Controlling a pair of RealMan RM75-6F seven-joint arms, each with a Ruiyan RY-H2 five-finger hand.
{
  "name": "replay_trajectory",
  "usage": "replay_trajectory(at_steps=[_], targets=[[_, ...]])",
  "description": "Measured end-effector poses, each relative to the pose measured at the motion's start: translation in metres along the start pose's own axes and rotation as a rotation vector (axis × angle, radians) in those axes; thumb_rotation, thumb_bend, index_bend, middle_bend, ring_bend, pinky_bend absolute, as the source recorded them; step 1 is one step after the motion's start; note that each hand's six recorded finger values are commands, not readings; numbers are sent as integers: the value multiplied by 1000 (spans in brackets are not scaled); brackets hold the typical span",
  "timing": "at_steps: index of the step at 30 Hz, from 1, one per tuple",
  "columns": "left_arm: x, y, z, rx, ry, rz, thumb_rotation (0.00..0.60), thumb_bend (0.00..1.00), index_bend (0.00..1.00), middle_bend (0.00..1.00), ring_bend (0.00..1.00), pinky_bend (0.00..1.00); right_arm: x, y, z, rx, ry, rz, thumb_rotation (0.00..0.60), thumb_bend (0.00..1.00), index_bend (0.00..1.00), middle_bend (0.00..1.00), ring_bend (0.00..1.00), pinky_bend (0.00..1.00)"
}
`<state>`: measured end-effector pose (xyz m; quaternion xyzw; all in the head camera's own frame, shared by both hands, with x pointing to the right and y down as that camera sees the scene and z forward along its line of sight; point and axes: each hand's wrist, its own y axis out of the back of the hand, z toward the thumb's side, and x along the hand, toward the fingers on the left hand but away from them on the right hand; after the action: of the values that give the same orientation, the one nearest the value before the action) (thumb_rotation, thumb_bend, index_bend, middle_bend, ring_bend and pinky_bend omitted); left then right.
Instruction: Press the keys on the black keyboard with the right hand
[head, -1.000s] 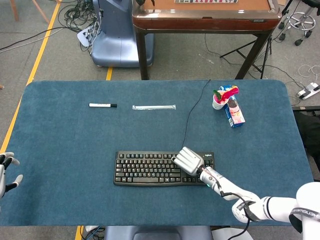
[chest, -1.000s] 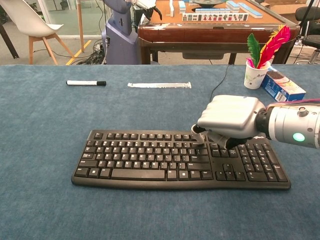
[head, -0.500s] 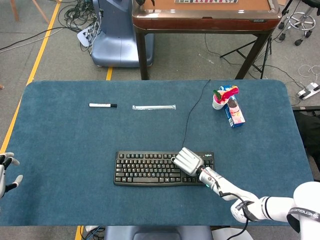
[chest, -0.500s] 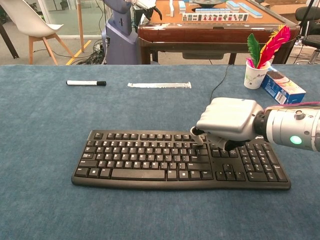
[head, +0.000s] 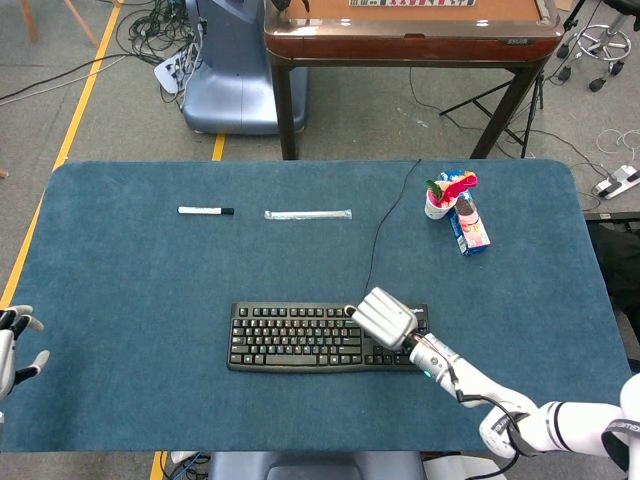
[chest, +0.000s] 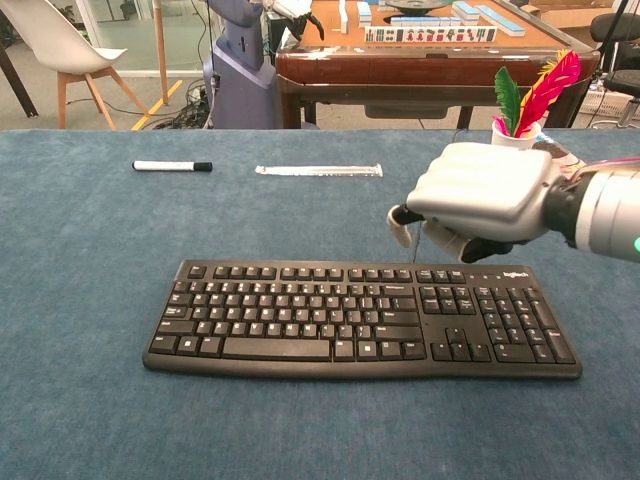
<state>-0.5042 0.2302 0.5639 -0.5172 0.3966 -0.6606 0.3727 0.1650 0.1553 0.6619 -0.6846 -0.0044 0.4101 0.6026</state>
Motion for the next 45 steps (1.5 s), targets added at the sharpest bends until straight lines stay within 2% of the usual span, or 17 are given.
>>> replay_trajectory(at_steps=[2,4,6,8,10,13,15,18,26,30,36,39,45], targets=[[0,0,2,2,-6,3,600,179,473,304,247,455,7,4,-7,4,-24,-21,600,969,383,852,860,1000],[-1,1,3,2,-12,7,600,179,474,304,247,455,18,8,-16,6,-56,-41,600,880,385,822,830,1000],[-1,2,5,1,-18,9,600,179,474,304,247,455,29,11,-25,5,-92,-54,600,763,416,758,756,1000],[-1,3,6,-2,-24,12,600,178,475,304,247,455,38,12,-31,1,-121,-65,600,712,455,696,669,984],[-2,3,7,-3,-31,14,600,179,475,304,247,455,49,13,-36,-10,-153,-77,600,694,474,648,592,906],[-3,4,10,-5,-46,18,600,178,475,305,248,455,67,13,-44,-33,-202,-86,600,690,476,600,532,737],[-3,5,12,-6,-54,20,600,178,475,305,247,455,79,13,-49,-44,-237,-92,600,690,476,589,519,681],[-4,6,15,-10,-64,24,600,178,476,305,248,455,97,13,-57,-59,-291,-103,600,690,476,585,516,653],[-7,10,22,-26,-94,35,600,178,477,306,248,455,152,11,-82,-123,-464,-147,600,690,476,585,516,653],[-7,10,24,-32,-101,34,600,179,477,306,248,455,188,6,-96,-160,-574,-160,600,690,476,586,516,653],[-8,11,26,-42,-113,34,600,179,478,306,249,455,228,-9,-108,-213,-693,-157,600,690,476,585,516,653],[-8,11,27,-46,-117,35,600,178,478,306,249,455,245,-19,-111,-231,-738,-143,600,690,476,585,516,653],[-6,10,28,-51,-120,32,600,178,484,315,259,455,262,-29,-117,-260,-780,-149,600,691,476,586,516,653]])
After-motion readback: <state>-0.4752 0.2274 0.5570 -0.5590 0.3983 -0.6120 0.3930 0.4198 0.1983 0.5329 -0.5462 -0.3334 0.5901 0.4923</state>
